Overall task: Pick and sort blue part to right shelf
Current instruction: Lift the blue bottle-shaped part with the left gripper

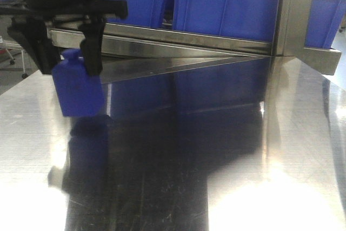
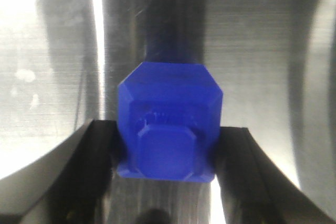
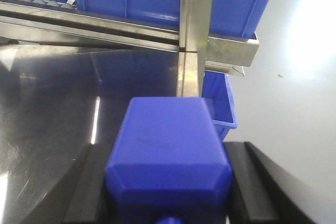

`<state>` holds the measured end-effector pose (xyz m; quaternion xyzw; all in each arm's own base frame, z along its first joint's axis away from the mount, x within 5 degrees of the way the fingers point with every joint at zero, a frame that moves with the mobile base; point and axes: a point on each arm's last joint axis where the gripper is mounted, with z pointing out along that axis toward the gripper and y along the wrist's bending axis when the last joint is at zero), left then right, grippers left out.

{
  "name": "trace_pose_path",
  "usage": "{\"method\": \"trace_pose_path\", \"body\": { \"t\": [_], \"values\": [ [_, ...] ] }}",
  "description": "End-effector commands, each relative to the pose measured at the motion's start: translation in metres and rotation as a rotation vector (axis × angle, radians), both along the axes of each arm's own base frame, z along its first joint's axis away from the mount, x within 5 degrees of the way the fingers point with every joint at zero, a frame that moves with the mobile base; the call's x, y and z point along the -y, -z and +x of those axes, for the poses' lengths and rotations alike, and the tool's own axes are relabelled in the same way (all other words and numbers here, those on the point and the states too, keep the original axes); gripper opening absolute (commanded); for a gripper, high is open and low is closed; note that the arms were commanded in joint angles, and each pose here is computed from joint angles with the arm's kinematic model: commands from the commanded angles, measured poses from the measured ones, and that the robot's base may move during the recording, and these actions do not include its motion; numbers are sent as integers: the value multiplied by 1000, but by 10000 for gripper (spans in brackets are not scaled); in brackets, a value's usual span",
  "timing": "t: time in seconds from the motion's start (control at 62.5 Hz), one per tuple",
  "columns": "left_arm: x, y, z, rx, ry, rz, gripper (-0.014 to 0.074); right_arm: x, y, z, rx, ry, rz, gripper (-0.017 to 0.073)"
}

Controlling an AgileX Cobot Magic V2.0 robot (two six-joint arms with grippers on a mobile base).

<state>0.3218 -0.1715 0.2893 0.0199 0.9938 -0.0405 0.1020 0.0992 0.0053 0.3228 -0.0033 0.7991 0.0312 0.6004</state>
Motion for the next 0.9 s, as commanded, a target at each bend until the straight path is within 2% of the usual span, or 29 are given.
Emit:
{"method": "trace_pose_path", "body": {
  "t": [0.0,0.144,0.336,0.512,0.64,0.879],
  "values": [
    [-10,-45,-12,131,78,-90,298,1,-17,1,116,7,0,382],
    [-27,-70,-22,259,178,-134,298,1,-17,1,116,7,0,382],
    [-56,-88,-50,528,235,-195,298,1,-17,1,116,7,0,382],
    [-86,-91,-80,787,152,-225,298,1,-17,1,116,7,0,382],
    [-106,-85,-103,887,92,-219,298,1,-17,1,116,7,0,382],
    [-139,-75,-141,1062,-23,-174,298,1,-17,1,116,7,0,382]
  ]
}}
